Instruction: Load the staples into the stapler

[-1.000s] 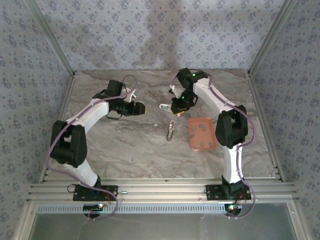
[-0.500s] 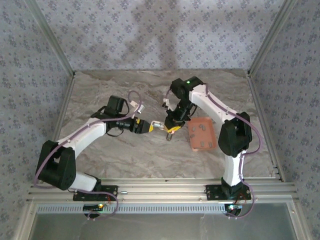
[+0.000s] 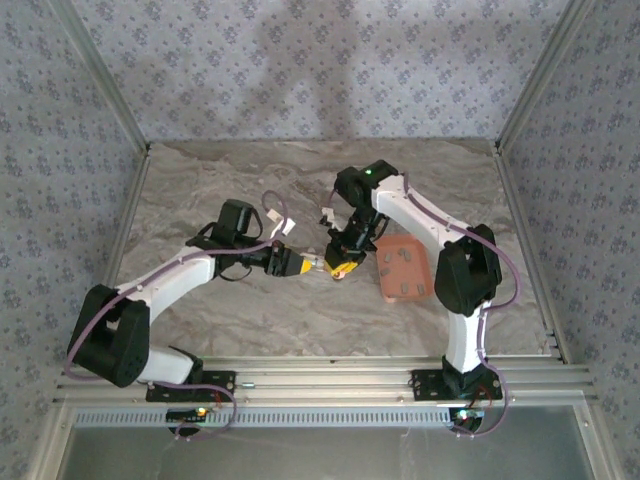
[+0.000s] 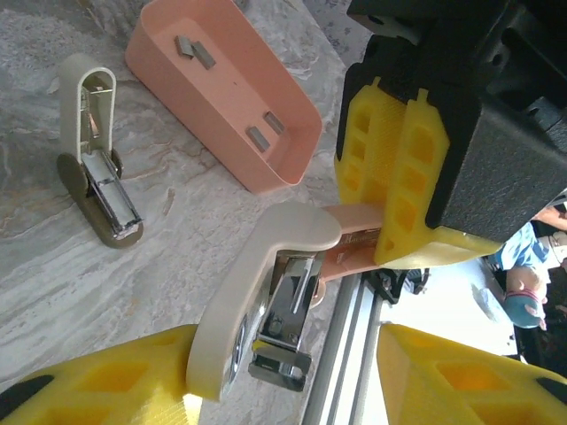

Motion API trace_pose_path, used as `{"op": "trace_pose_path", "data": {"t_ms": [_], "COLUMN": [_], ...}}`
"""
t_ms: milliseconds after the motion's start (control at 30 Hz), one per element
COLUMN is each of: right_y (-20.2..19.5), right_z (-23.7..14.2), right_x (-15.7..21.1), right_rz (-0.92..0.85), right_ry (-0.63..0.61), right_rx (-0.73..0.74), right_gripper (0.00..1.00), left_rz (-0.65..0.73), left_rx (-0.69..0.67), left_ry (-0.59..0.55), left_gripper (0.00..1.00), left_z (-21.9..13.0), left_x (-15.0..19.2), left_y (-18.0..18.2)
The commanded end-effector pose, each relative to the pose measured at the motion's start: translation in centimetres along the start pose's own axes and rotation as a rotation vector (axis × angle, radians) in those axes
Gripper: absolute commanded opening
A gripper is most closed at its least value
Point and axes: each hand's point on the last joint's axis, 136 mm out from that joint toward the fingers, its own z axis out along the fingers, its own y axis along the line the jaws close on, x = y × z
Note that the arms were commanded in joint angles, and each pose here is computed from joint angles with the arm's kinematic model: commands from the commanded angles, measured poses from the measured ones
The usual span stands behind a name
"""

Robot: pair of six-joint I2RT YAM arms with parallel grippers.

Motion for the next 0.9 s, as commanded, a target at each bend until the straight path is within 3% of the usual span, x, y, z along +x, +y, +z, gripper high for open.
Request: {"op": "trace_pose_path", "data": {"t_ms": [0,400,433,500,600,867], "right_y": [1.03,1.52,1.58,1.67,1.8,1.79], "right_z": [-0.34,-0.54,-0.55,-0.52,-0.42,-0.46], "right_x": [0.46,0.48,0.5,0.55,0.73,0.7], "right_rz": [0.011,-0.009,-0.011,-0.015,-0.02,-0.023], "right_ry": [0.001,-0.008,-0.008,-0.007,-0.001,-0.004], "right_rx": [-0.033,-0.046,-0.047,-0.049,-0.047,-0.045], "right_gripper": [0.09,0.09,0.09,0.09,0.09,0.09], "left_rz": [0.019,0.019,0.018,0.012,0.011,0.002], "left_rx": [0.061,0.067,0.064,0.048,0.043,0.059], "left_ry": [0.01,0.029,0.026,0.019,0.004,0.021], "left_gripper": [0.49,0.35,0.35,0.45,0.46,0.3], "left_z": [0.37,0.71,0.72,0.73,0.74,0.88], "left_x": [0.07,0.2,0.1,0.0,-0.29,0.09], "left_y": [-0.9,-0.97,-0.94,-0.68,-0.52,-0.61]}}
